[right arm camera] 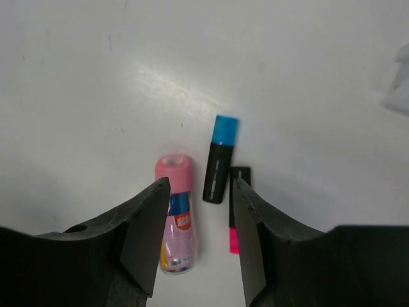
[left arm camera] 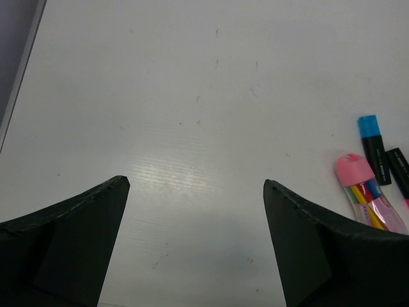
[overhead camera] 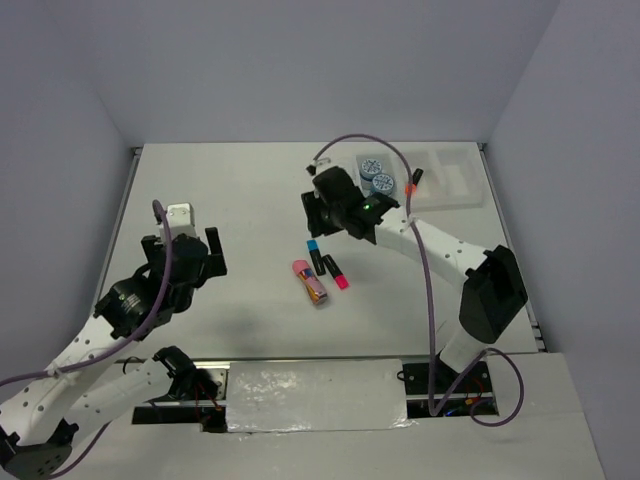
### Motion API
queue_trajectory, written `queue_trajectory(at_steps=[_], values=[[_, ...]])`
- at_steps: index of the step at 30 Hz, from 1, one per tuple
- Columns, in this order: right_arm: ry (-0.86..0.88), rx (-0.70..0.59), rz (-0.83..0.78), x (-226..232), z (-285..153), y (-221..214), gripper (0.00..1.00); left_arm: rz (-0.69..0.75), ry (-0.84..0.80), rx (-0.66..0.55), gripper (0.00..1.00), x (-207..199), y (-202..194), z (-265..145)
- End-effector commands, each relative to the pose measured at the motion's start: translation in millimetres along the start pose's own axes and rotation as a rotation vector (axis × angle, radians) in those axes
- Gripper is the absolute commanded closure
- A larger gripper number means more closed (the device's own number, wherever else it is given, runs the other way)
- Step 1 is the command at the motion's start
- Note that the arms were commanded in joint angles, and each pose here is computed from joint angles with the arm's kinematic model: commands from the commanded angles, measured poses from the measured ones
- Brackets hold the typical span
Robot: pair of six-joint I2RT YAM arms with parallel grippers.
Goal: Sort the stationery into containers
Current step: Pick up the pen from the center of the board.
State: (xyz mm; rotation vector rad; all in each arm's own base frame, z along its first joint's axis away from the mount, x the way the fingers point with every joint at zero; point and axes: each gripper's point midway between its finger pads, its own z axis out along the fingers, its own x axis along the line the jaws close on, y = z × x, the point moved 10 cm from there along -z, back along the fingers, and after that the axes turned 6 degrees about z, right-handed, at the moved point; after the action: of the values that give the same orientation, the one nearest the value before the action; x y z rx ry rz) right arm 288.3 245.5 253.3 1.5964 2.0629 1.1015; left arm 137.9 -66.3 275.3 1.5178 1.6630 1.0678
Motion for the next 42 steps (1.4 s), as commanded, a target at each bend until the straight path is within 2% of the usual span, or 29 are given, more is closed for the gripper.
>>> queue_trajectory(at_steps=[1,6,14,31,33,39,42], values=[[-0.103,0.030,0.094,-8,21,-31,0.49,-0.075,-0.010,-0.075,0.01,4,10,-6],[-0.146,0.109,0.059,0,25,-63,0.50,-0.037,-0.012,-0.035,0.01,-2,7,-1],[-0.137,0.214,0.051,-13,28,-105,0.48,-0.006,-0.032,-0.008,0.01,-8,6,4],[-0.147,0.307,-0.001,-16,55,-130,0.48,0.020,-0.058,0.010,0.01,-13,4,8],[-0.164,0.317,-0.008,-17,60,-134,0.50,0.021,-0.058,0.011,0.01,-14,4,8],[-0.231,0.349,-0.007,-33,69,-147,0.65,0.016,-0.062,0.006,0.01,-13,5,7],[-0.225,0.348,-0.010,-37,65,-149,0.82,0.017,-0.066,0.003,0.01,-13,5,6]])
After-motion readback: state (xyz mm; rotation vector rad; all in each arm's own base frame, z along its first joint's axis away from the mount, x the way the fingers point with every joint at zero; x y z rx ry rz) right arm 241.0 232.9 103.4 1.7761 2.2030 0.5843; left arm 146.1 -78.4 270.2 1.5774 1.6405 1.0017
